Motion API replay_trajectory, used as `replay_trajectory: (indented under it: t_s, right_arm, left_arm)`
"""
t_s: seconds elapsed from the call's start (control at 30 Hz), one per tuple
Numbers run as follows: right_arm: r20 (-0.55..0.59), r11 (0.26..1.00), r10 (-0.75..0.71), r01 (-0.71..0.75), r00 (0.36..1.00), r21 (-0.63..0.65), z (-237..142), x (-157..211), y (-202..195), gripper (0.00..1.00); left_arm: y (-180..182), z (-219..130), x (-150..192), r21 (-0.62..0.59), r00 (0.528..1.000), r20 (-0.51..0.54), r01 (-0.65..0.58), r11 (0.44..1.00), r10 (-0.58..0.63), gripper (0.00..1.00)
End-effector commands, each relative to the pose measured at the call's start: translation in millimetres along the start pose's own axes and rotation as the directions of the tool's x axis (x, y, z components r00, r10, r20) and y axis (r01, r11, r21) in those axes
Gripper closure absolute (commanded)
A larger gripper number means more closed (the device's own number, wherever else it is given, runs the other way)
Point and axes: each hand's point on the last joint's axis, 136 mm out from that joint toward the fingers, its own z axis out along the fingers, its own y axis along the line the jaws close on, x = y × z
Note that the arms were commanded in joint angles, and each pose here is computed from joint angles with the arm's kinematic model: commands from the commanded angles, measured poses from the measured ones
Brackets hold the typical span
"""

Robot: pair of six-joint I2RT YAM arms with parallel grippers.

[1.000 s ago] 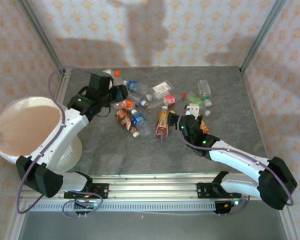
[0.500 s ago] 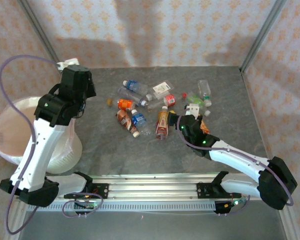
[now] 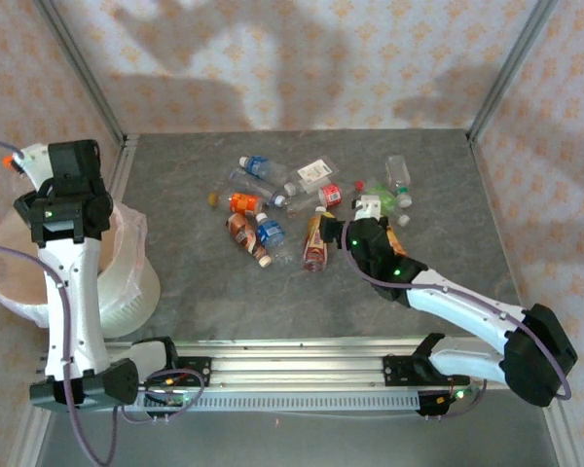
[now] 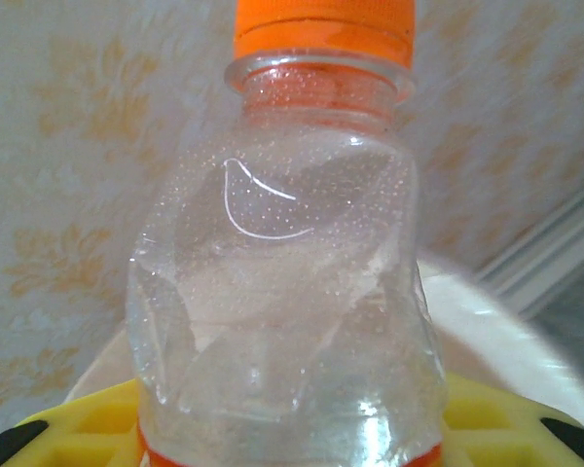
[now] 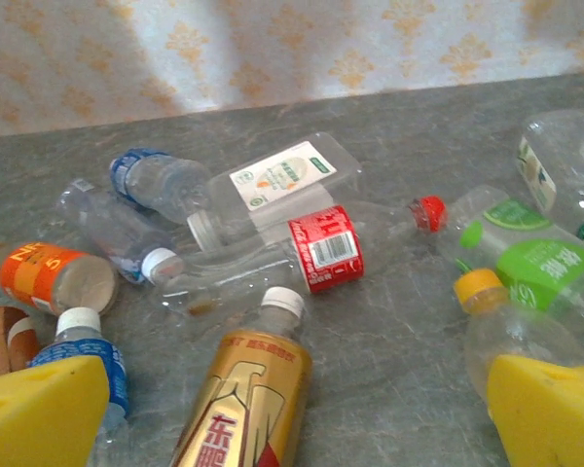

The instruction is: Put the plastic bottles in the bin

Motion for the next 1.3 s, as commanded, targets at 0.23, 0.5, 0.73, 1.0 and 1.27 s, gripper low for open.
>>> replay_trajectory:
  t_s: [0.23,0.5,0.73,1.0,1.27]
  right_arm:
    - [-0.03,0.997,-0.06,0.058,0.998,-0.058,5,-7,18,0.01]
    - [-0.036,0.997,-0.071,0.07,0.997,-0.035,3,1,9,0.01]
    - [-0.042,0.995,-0.091,0.09,0.995,-0.034,6,0,11,0.01]
    - [-0.07,0.997,-0.08,0.078,0.994,-0.028,10,9,12,0.01]
    - [-0.077,0.997,-0.071,0.07,0.995,-0.018,10,11,9,0.01]
  left_arm:
    - [44,28,59,-0.126,0.96,-0.114,0.242,0.962,-0.256,0.57]
    - [47,58,107,-0.174,0.895,-0.258,0.327,0.929,-0.364,0.55]
    - [42,66,129,-0.2,0.872,-0.297,0.34,0.919,-0.388,0.5]
    - [52,60,114,-0.219,0.876,-0.245,0.368,0.904,-0.416,0.31]
    - [42,44,96,-0.12,0.872,-0.221,0.421,0.899,-0.438,0.14]
